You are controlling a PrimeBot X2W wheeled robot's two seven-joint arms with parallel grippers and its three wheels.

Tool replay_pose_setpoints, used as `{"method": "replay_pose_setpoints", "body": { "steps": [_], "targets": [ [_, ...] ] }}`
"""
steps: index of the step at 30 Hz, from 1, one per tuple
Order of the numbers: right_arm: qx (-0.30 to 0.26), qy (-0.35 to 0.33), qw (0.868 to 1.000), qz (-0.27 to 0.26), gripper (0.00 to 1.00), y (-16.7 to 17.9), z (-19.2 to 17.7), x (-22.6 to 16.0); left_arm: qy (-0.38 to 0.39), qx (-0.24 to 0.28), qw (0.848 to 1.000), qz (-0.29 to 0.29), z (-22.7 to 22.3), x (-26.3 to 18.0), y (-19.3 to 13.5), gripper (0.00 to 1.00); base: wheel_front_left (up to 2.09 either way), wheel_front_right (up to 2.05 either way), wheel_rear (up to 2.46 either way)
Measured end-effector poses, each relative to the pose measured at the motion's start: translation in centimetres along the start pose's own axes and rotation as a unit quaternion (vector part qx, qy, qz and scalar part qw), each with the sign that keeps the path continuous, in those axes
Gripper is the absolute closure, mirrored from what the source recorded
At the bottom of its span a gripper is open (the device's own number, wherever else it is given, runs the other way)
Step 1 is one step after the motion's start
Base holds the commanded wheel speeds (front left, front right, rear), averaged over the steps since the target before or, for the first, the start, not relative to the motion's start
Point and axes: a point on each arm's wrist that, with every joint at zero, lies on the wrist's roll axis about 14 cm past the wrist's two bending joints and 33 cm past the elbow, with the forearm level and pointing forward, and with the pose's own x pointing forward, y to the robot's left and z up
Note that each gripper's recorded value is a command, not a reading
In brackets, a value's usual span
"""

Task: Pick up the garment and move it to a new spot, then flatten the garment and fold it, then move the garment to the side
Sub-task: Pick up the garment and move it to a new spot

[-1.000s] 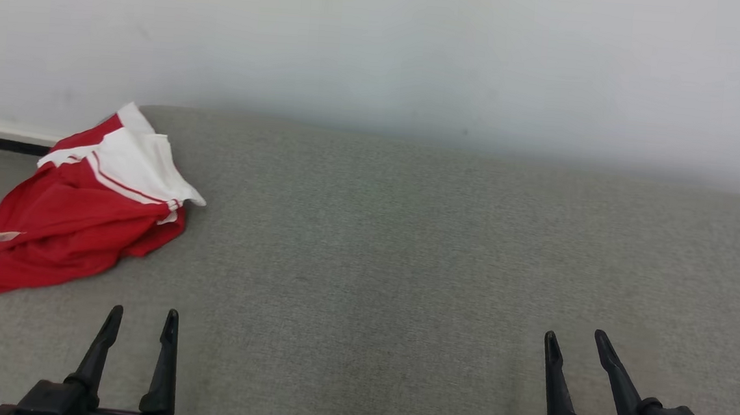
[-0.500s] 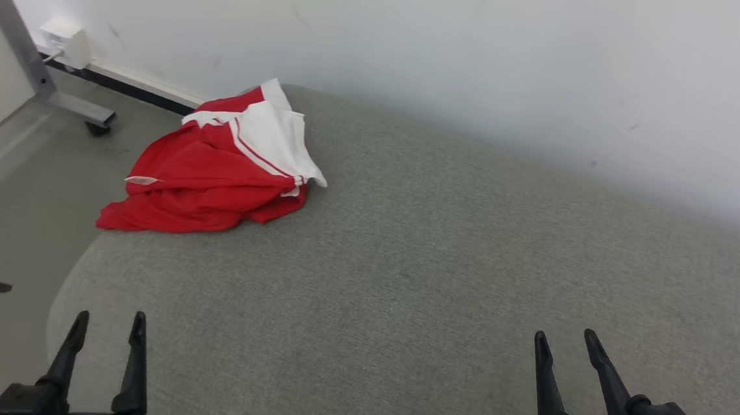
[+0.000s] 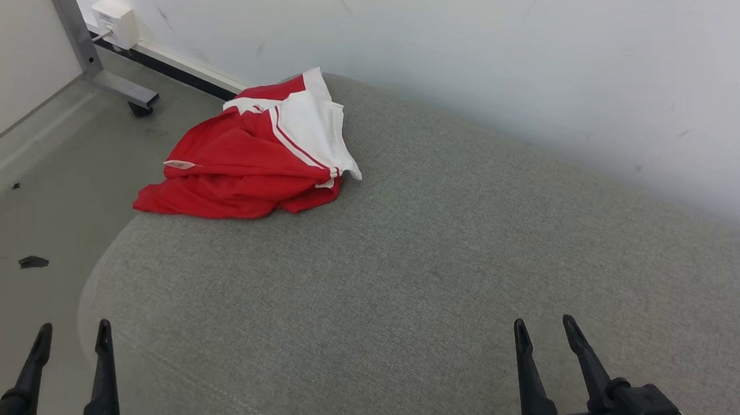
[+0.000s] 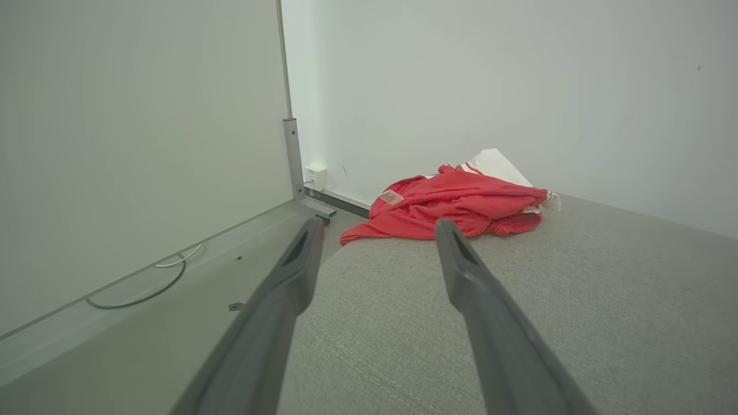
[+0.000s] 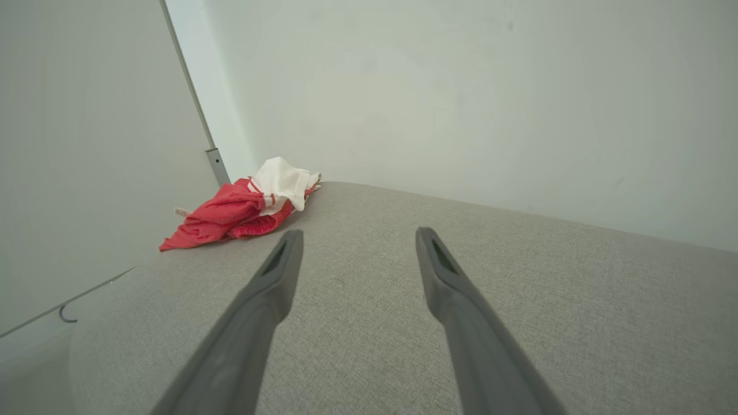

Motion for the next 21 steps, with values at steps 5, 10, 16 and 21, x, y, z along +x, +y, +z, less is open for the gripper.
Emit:
{"method": "replay_pose_setpoints", "body": {
  "steps": [5,10,16,21],
  "targets": [
    [-0.004,-0.002,1.000,-0.019,0.00,-1.1,0.2,-0.7,-0.004,0.004,1.000,-0.013,0.2,0.8,-0.4,0.00,0.00,0.00,0.00],
    [-0.022,-0.014,0.999,-0.039,0.00,-2.7,1.1,-1.0,-0.050,0.003,0.998,-0.026,3.2,4.0,-0.7,0.00,0.00,0.00,0.00],
    [-0.046,-0.025,0.996,-0.073,0.00,-6.0,1.9,-1.2,-0.133,0.004,0.990,-0.037,9.2,10.1,-1.2,0.00,0.00,0.00,0.00],
    [-0.062,-0.025,0.990,-0.125,0.00,-10.6,1.6,-2.1,-0.174,0.013,0.983,-0.061,12.7,15.5,-3.4,0.00,0.00,0.00,0.00]
  ]
}}
